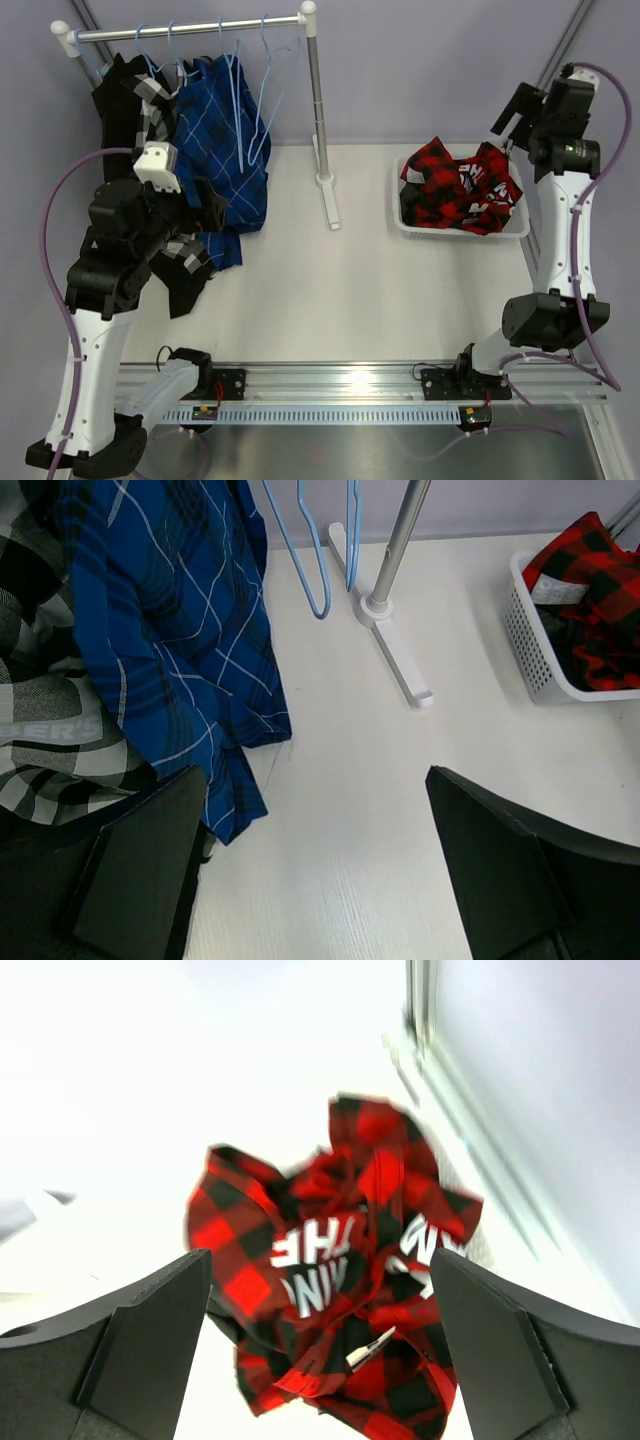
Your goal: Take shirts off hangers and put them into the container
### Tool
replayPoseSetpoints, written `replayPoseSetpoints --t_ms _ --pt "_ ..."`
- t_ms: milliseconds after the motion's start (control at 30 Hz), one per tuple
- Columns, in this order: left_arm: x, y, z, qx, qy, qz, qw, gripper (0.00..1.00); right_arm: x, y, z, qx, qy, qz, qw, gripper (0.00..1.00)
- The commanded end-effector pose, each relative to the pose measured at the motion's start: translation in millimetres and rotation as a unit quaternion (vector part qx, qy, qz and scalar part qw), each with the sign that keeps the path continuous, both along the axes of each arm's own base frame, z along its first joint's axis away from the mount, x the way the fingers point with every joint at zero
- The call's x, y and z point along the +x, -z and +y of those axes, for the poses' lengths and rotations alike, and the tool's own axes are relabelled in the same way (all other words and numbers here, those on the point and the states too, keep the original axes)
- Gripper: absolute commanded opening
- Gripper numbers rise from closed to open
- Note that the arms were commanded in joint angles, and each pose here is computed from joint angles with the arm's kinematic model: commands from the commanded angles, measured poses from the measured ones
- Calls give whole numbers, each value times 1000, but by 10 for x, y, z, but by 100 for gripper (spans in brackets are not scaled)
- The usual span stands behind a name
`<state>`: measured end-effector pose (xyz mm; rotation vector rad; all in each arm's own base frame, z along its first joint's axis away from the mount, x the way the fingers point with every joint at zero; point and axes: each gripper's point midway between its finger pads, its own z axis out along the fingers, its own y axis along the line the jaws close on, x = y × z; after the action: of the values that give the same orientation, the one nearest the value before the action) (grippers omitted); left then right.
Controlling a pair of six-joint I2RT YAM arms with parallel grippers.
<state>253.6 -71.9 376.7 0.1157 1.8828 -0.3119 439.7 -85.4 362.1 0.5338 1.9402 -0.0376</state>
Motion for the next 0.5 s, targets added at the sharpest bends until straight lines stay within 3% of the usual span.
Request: replayPoseSetpoints --t_ms 0,200,467 --pt "-61 -334 -37 -13 13 -47 999 99 -258 -526 130 -22 -28 -57 998 99" --pt "-146 -487 -3 -4 7 -66 998 99 -743 -1250 280 -49 -50 -175 982 99" --pt "-171 -550 89 3 -17 -73 997 99 -1428 -1710 465 -62 -66 -261 961 99"
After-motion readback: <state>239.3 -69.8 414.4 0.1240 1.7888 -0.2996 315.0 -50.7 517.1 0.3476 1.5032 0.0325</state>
